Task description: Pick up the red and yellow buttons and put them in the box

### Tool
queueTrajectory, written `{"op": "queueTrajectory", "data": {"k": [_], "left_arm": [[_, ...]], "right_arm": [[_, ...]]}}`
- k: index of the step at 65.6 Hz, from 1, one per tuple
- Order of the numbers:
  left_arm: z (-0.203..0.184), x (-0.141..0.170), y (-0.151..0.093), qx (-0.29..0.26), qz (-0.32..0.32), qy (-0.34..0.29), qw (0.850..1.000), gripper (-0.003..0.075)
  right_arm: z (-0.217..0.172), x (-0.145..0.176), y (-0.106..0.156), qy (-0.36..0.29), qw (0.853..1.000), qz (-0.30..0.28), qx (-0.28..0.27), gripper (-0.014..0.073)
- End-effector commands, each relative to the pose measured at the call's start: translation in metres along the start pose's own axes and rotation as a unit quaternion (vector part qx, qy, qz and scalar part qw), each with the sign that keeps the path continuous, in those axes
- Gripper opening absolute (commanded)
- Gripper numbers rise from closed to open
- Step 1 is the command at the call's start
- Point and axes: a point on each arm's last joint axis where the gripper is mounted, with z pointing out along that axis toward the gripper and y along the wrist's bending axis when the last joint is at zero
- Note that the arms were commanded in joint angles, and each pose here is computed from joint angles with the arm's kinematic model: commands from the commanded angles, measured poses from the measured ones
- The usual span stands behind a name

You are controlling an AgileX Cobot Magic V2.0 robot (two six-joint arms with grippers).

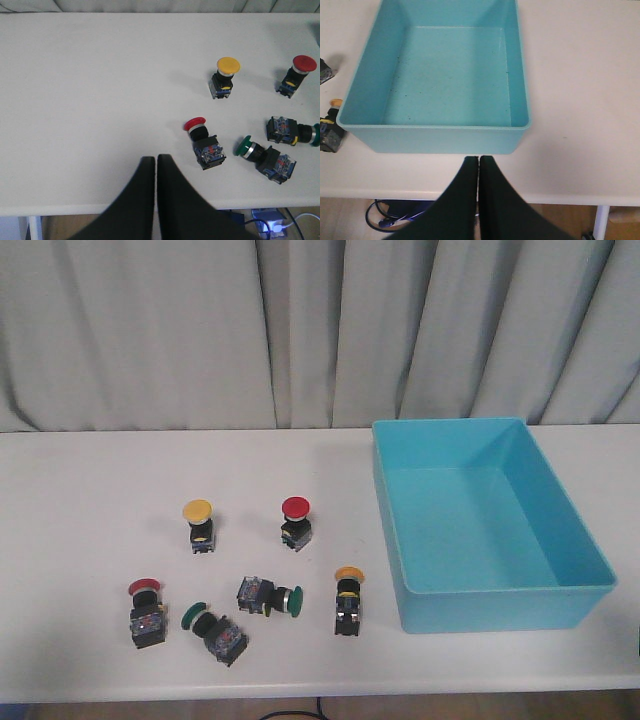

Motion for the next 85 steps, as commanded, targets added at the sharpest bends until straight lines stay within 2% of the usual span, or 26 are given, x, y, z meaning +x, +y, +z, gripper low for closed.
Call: {"op": "queueTrajectory", "data": {"k": [1,9,14,21,33,41,49,65,76,85], "left_arm": [[-0.004,-0.013,-0.001,0.002,-0.002,-0.036,0.999,-0.0007],[-0.004,-0.013,-0.001,0.002,-0.002,-0.036,0.999,0.001],[-0.004,-0.013,-0.001,0.002,-0.002,-0.036,0.999,0.005],[-0.004,-0.013,-0.001,0.002,-0.002,-0.036,0.999,0.0171],[-0.004,-0.013,-0.001,0.003,-0.003,-0.036,0.999,0.0425],[-0.004,-0.013,-0.001,0.003,-0.004,-0.035,0.999,0.0519],[-0.004,-0.013,-0.001,0.003,-0.004,-0.036,0.999,0.0537],[-0.005,-0.016,-0.002,0.003,0.031,-0.043,0.999,0.0533],[-0.002,-0.016,-0.008,0.036,0.05,-0.039,0.997,0.0533],[0.009,-0.016,-0.018,0.091,0.076,-0.014,0.993,0.0533]], "right_arm": [[-0.005,-0.014,-0.001,-0.041,0.999,-0.006,0.002,-0.0004],[-0.005,-0.014,-0.001,-0.041,0.999,-0.009,0.004,-0.0003],[-0.005,-0.014,-0.001,-0.041,0.999,-0.009,0.004,0.001],[-0.005,-0.014,-0.001,-0.041,0.999,-0.013,0.005,0.0063],[-0.005,-0.014,-0.001,-0.04,0.999,-0.014,0.005,0.0269],[-0.005,-0.014,-0.001,-0.039,0.999,-0.014,0.005,0.0403],[-0.005,-0.014,-0.001,-0.039,0.999,-0.014,0.005,0.0476],[-0.005,-0.014,-0.001,-0.04,0.999,-0.013,0.004,0.0471],[-0.005,-0.014,-0.001,-0.04,0.999,-0.01,0.003,0.0459],[-0.005,-0.014,-0.001,-0.041,0.999,-0.01,0.003,0.0453]]}}
